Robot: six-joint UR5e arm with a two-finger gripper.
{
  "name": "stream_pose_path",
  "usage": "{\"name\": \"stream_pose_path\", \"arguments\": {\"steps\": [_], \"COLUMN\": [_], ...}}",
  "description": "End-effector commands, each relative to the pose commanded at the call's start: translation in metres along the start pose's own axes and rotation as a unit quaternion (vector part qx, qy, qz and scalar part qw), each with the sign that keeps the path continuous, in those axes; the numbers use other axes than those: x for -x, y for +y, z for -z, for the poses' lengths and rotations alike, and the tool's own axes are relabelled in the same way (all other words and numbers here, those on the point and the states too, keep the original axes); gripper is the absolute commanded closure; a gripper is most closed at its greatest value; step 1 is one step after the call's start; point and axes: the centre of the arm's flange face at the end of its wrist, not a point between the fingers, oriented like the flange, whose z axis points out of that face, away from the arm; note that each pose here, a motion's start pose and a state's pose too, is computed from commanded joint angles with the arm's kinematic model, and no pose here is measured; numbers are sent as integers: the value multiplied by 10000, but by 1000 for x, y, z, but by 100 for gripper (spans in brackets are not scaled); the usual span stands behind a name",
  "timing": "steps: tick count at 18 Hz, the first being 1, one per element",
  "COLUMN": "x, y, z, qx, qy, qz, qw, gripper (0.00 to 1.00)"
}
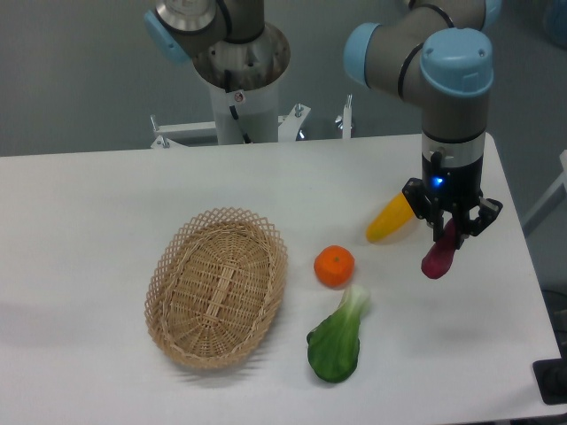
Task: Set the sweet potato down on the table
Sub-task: 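Lower the gripper holding the purple sweet potato toward the table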
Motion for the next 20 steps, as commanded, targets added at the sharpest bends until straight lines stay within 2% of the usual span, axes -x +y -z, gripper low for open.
{"name": "stream_pose_path", "arguments": {"steps": [9,11,20], "x": [-3,-6,-17], "y": [-2,-10,-49], "z": [-11,-19,-87], "qx": [17,-4,20], "qy": [60,53,-292], "qz": [65,16,727], "qw": [10000,10000,9969], "gripper": [82,82,82]}}
